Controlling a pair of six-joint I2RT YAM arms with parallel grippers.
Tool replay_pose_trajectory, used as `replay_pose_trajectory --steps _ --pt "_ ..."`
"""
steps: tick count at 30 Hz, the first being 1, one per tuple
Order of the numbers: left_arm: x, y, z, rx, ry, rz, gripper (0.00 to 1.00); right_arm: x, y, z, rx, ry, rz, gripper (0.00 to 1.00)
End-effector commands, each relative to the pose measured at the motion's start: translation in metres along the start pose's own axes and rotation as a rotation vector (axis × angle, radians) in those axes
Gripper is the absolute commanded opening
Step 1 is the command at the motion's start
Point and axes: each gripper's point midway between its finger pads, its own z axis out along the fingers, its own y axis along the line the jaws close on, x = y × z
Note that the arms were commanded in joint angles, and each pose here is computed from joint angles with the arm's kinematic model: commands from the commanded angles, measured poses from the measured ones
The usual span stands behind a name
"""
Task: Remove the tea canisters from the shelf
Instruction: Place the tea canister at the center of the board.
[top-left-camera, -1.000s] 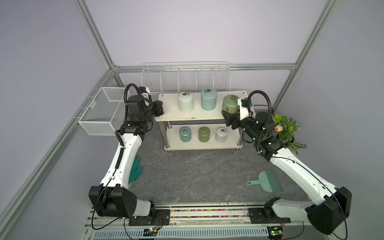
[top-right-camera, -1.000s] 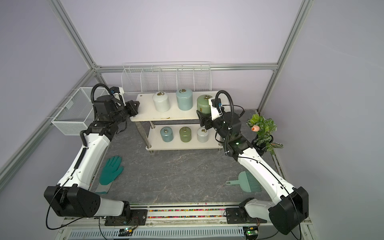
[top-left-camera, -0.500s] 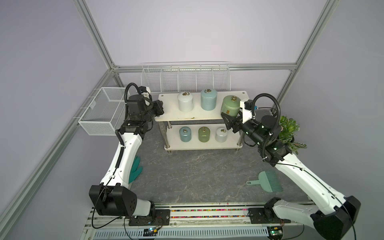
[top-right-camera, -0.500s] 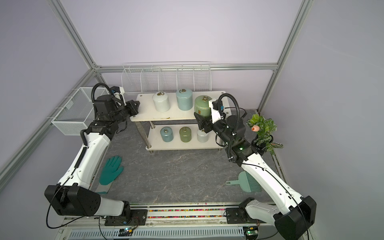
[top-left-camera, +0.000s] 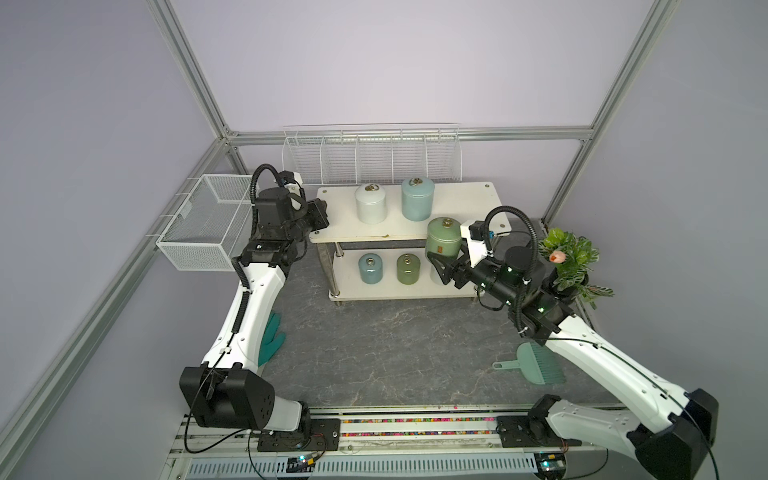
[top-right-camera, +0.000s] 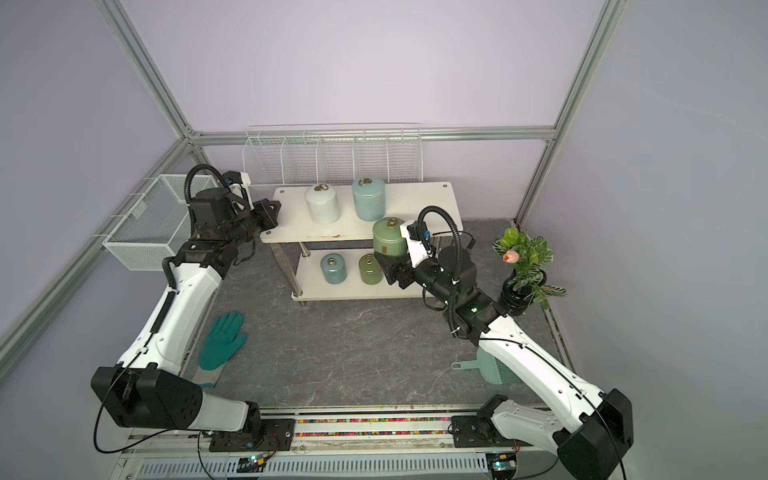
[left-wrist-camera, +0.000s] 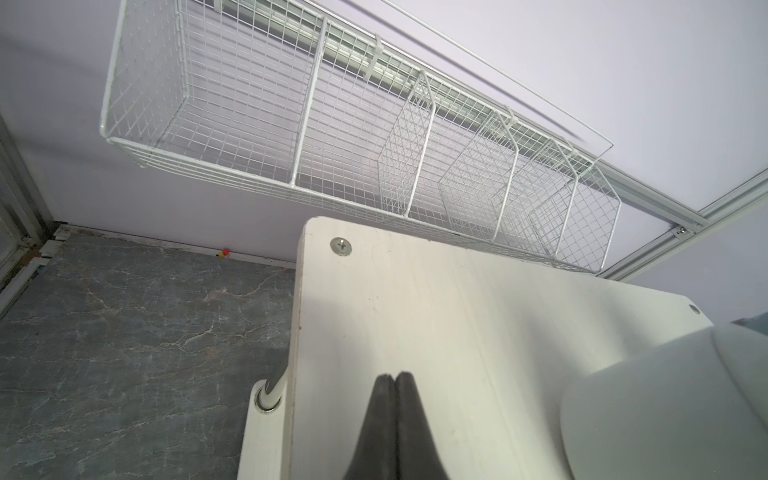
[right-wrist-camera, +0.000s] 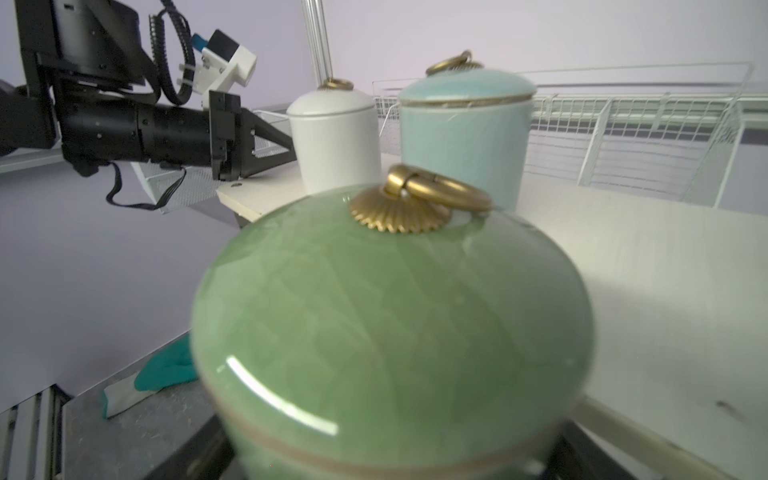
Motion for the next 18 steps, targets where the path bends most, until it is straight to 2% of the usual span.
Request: replay_pose_trajectory --steps 1,15,16,18 --pt "0.053 0.010 0.017 -0.025 0.186 -0.039 0.00 -0.029 0.015 -0.011 -0.053 -0.119 0.020 0.39" --pt "0.051 0.008 0.019 -0.034 0.197 -0.030 0.00 0.003 0.025 -0.005 -0.091 -0.089 0.059 0.38" --pt "0.050 0.008 0.019 -0.036 0.198 -0.030 0.00 0.019 0.023 -0.003 -0.082 -0.065 0.061 0.38" --pt "0.049 0.006 0.018 -0.036 0.198 -0.027 0.00 0.023 0.021 -0.003 -0.077 -0.074 0.060 0.37"
